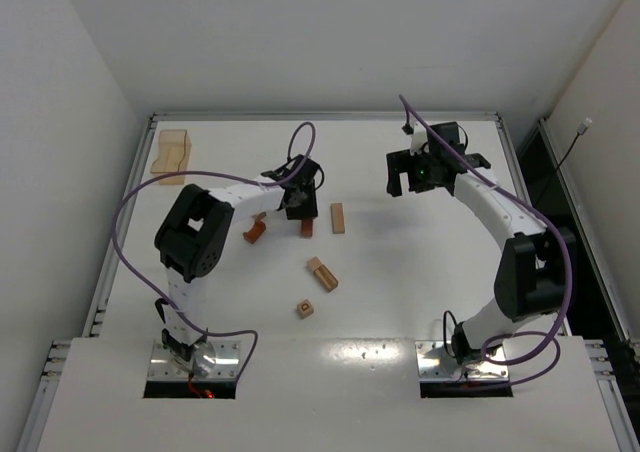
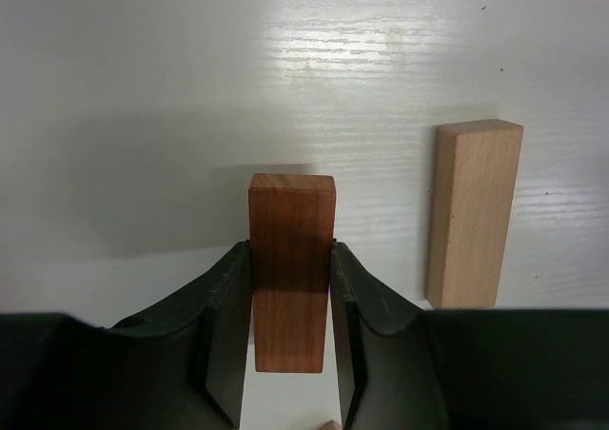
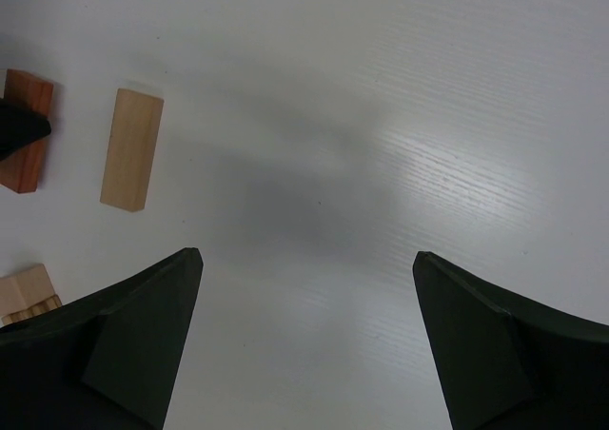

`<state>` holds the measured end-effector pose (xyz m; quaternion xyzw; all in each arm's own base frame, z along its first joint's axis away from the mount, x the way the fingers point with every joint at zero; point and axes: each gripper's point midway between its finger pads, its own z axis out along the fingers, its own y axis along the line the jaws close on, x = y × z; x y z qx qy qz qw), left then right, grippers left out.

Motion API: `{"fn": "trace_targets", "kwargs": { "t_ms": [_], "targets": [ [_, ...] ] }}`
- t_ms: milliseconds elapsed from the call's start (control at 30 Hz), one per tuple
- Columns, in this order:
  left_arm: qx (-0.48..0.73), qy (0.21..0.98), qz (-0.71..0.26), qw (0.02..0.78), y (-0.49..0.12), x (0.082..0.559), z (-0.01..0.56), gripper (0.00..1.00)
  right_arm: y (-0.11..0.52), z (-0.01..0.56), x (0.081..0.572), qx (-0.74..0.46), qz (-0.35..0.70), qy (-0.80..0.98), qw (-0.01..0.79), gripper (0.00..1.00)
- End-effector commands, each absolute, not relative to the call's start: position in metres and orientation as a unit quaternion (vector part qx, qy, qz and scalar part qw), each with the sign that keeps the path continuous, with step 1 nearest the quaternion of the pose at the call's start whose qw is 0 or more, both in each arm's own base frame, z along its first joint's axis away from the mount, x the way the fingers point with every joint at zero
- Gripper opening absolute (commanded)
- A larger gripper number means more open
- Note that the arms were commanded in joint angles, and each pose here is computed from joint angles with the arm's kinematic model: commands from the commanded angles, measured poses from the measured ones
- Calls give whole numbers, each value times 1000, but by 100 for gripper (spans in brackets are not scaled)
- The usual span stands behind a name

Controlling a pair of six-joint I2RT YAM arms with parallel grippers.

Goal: Build the wood block tower

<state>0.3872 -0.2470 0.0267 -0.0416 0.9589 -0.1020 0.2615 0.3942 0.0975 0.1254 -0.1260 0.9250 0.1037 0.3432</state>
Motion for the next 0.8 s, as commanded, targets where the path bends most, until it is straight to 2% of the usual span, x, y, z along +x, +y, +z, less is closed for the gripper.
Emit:
{"fn": "trace_targets", "kwargs": {
  "t_ms": [0,367,767],
  "targets": [
    [-50,954,-124,269,-264,397,33,0,102,138,405,-123,115,914,368,90],
    [-40,950,-147,274,-286,420,33,0,103,131,402,-124,119,917,359,90],
    [-30,955,-157,251,-293,400,22,0,105,132,404,-126,123,917,359,90]
  ]
}}
